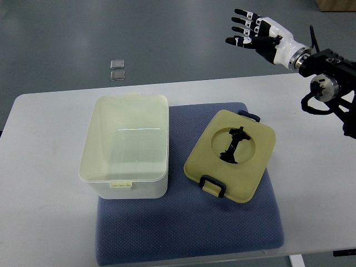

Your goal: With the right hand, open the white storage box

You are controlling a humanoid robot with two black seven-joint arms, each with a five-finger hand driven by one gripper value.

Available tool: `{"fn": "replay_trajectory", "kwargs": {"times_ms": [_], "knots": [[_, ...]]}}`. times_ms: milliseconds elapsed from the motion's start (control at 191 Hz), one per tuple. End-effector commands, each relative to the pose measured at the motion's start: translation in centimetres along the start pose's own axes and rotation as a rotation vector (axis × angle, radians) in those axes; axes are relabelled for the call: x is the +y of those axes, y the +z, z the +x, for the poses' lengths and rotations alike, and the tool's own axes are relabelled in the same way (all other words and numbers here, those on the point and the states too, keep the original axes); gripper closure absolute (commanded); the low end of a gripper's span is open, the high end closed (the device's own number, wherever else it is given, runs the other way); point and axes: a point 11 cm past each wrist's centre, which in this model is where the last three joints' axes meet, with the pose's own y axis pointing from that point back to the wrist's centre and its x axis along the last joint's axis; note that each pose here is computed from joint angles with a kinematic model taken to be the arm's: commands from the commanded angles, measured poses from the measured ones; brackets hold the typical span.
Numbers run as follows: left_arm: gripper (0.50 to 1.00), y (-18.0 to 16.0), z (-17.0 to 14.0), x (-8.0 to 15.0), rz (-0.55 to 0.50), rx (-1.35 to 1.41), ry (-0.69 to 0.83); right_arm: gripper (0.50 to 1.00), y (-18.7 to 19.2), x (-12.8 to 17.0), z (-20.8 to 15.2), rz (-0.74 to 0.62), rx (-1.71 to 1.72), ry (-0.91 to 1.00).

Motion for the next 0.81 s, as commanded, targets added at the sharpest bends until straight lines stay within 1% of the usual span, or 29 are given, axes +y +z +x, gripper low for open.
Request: {"fn": "replay_trajectory", "kwargs": {"times_ms": [0,68,147,283,807], "knots": [[0.5,0.0,0.0,0.0,0.0,0.0,0.0,0.572,2.8,-0.1,-0.6,-0.054,-0.159,0.022],[0.5,0.0,0.0,0.0,0.0,0.0,0.0,0.572,4.4,0.1,-0.7,-0.083,-0.256,0.043],[0.5,0.0,0.0,0.0,0.0,0.0,0.0,0.572,5.3,0.3,-0.7,-0.096,-0.342,0.057],[0.5,0.0,0.0,0.0,0.0,0.0,0.001,0.57,6.5,0.6,-0.9,-0.112,-0.383,0.065],[0.5,0.0,0.0,0.0,0.0,0.0,0.0,0.568,7.4,1.2,-0.7,-0.115,-0.393,0.078]]}}
